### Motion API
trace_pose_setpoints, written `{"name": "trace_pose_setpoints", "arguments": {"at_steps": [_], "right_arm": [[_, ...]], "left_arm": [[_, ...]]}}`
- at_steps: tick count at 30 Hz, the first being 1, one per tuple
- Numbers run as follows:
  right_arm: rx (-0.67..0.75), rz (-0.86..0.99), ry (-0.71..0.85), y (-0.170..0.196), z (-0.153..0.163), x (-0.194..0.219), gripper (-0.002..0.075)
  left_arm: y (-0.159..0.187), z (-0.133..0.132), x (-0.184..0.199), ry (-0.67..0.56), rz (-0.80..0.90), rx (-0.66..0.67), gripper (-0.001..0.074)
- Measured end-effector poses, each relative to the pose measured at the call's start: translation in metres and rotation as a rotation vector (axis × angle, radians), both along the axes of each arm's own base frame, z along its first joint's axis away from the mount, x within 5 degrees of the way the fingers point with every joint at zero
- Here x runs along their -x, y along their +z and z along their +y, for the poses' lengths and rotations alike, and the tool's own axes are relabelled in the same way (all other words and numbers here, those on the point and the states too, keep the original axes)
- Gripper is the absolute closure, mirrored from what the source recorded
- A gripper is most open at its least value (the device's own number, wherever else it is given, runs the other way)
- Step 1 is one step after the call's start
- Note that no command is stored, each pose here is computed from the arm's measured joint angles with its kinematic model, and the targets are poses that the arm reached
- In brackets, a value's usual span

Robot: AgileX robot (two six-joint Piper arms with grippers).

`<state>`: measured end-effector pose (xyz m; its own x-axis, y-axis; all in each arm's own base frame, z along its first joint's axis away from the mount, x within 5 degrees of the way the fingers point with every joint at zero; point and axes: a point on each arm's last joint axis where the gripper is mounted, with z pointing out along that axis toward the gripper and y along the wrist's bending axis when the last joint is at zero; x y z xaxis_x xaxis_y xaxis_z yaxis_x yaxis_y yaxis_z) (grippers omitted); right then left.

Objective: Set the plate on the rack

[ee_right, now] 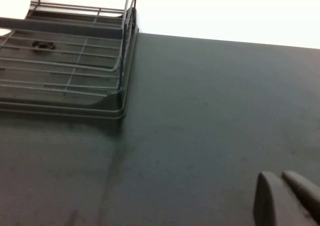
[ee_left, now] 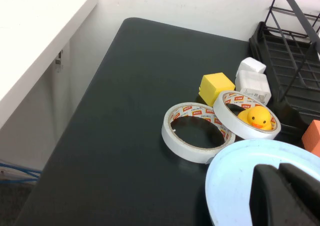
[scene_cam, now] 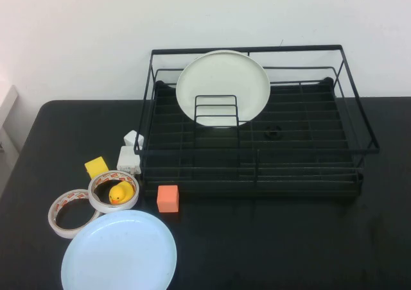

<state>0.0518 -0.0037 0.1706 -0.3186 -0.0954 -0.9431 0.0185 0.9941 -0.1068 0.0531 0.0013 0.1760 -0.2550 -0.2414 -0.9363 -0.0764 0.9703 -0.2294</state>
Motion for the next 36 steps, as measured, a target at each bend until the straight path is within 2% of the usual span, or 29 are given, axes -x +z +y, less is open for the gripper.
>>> {"name": "trace_pose_setpoints", "arguments": {"at_steps": [17,22,25,27,29,32,36], "right_arm": [[-0.044,-0.003,0.003,0.001,0.002,0.0,0.0718],[-0.046,-0.003,0.003,0.001,0.002,0.0,0.0718],[-0.048,-0.003,0.003,0.001,0.002,0.0,0.0718],[-0.075,-0.004,0.005,0.001,0.003,0.0,0.0718],[-0.169,-0.007,0.013,0.001,0.006,0.0,0.0718],[-0.445,-0.008,0.029,0.002,0.015,0.0,0.0718],[-0.855,0.003,0.058,0.007,0.028,0.0,0.0718]], "left_arm": [[0.0,0.0,0.0,0.0,0.0,0.002,0.0738],[0.001,-0.003,0.0,-0.007,-0.013,0.091,0.0738],[0.004,-0.006,-0.001,-0.009,-0.047,0.254,0.0738],[0.009,-0.01,-0.002,-0.001,-0.086,0.476,0.0738],[0.014,-0.012,-0.002,0.015,-0.115,0.764,0.0738],[0.019,-0.014,-0.002,0.032,-0.129,1.081,0.0738],[0.023,-0.013,-0.003,0.047,-0.158,1.216,0.0738]]}}
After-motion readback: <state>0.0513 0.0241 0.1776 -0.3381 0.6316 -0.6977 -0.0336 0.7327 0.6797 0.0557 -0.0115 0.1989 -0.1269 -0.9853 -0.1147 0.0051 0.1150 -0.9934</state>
